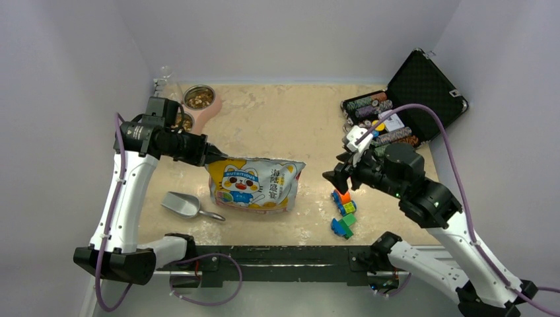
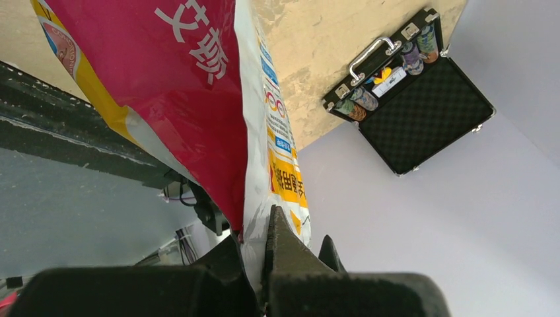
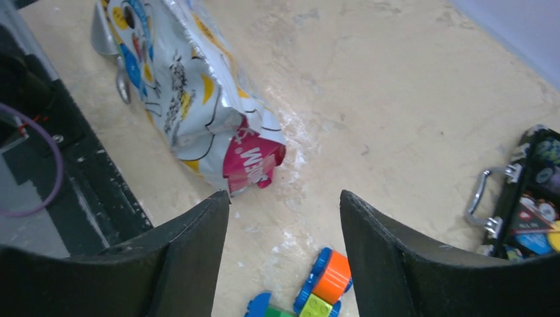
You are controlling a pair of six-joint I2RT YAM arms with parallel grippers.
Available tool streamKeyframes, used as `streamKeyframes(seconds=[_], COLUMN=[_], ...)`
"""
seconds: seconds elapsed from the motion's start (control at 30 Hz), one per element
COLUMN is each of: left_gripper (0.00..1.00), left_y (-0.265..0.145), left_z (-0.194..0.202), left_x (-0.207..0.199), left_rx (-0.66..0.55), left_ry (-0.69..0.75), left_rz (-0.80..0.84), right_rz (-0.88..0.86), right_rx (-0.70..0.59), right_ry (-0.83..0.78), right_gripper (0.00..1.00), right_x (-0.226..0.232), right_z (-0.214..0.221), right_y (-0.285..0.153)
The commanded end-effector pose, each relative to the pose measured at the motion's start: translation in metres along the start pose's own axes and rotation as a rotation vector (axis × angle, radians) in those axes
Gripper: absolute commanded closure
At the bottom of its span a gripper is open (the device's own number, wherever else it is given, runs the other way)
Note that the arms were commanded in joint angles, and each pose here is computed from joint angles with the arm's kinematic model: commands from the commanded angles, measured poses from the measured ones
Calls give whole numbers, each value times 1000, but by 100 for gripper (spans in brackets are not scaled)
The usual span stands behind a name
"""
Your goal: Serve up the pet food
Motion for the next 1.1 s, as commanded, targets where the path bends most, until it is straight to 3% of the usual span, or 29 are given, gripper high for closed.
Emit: streamKeyframes(seconds=[0.0,0.3,0.43,0.6,0.9,0.97,1.07], left_gripper=[100,100,100,100,100,100,100], left_y=[-16,-11,-9,-8,-9,-6,0], left_z=[1,3,3,5,9,11,14], left_x=[-9,-5,-4,-6,-9,-10,-11], left_rx=[-43,1,17,30,25,29,40], left_ry=[59,61,50,40,4,-5,-19], left_rz=[111,98,123,137,165,165,179], right_rz=[-256,-320,-396,-350,-115,-90,-126], right_rx=[-144,-211,-155,-104,71,103,129], right_ry=[29,-44,-76,-207,-374,-406,-458], right_gripper=[35,39,39,39,58,65,66], right_x=[21,18,24,43,49,48,54], right_z=[-11,-36,-40,-55,-73,-69,-62], right_y=[15,53,73,101,141,144,143])
Point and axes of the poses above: each gripper's point midway between its finger pads, its own y axis out along the fingers, its own x axis along the line the jaws close on, z = x × y, the point moved 7 cm from there along -y, back along the fingers
